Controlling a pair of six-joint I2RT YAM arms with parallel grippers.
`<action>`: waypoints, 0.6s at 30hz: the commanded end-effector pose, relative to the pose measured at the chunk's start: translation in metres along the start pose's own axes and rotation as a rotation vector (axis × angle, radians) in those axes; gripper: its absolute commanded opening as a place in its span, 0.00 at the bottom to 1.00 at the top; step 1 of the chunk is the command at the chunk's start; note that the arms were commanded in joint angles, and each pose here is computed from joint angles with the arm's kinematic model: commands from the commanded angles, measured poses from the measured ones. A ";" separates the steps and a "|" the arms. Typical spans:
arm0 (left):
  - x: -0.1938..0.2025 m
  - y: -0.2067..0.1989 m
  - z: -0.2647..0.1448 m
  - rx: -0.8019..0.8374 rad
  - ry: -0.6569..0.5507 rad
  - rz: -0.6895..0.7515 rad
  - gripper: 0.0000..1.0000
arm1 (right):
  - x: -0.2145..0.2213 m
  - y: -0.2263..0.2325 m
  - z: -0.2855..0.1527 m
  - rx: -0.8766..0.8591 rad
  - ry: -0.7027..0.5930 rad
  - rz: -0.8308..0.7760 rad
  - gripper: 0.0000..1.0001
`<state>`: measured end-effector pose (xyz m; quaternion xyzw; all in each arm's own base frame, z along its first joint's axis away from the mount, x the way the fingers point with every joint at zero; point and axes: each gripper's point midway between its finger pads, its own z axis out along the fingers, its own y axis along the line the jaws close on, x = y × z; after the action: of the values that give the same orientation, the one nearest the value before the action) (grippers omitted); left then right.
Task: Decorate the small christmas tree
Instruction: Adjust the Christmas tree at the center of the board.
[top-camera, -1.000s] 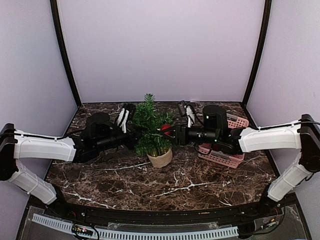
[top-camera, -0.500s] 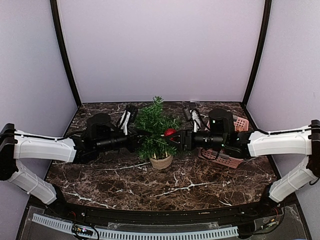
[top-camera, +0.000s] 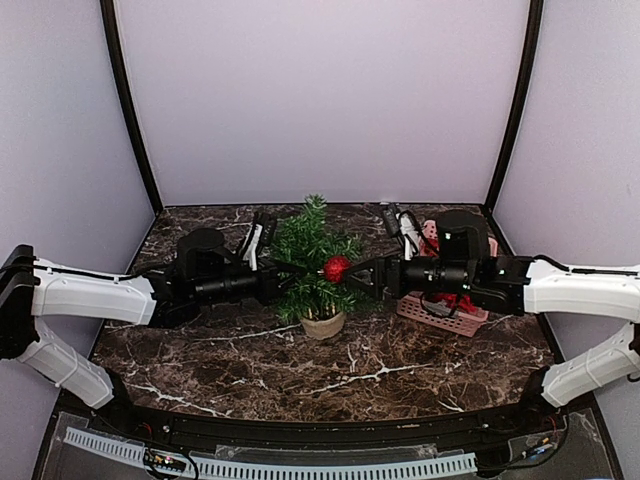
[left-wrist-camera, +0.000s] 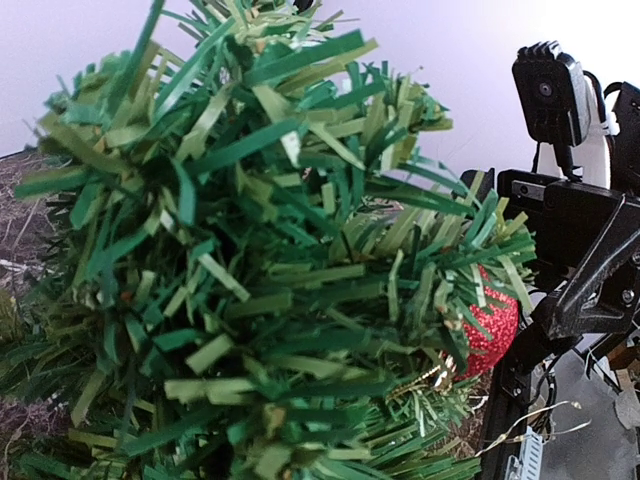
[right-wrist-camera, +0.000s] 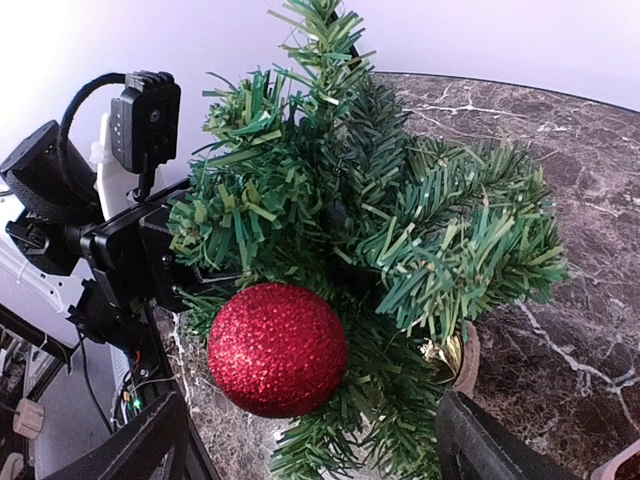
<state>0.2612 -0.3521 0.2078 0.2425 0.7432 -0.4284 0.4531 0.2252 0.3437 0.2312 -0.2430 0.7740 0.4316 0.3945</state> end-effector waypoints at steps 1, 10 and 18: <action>-0.010 -0.009 0.001 0.030 -0.025 0.002 0.00 | -0.019 0.008 -0.003 0.022 -0.004 -0.093 0.84; -0.011 -0.010 0.001 0.028 -0.018 0.013 0.00 | -0.022 0.026 0.013 -0.050 0.101 -0.202 0.69; -0.013 -0.011 0.002 0.030 -0.016 0.018 0.00 | -0.004 0.034 0.026 -0.073 0.178 -0.234 0.69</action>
<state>0.2610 -0.3541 0.2108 0.2430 0.7414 -0.4326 0.4519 0.2199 0.3779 0.2423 -0.3604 0.7631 0.3908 0.3676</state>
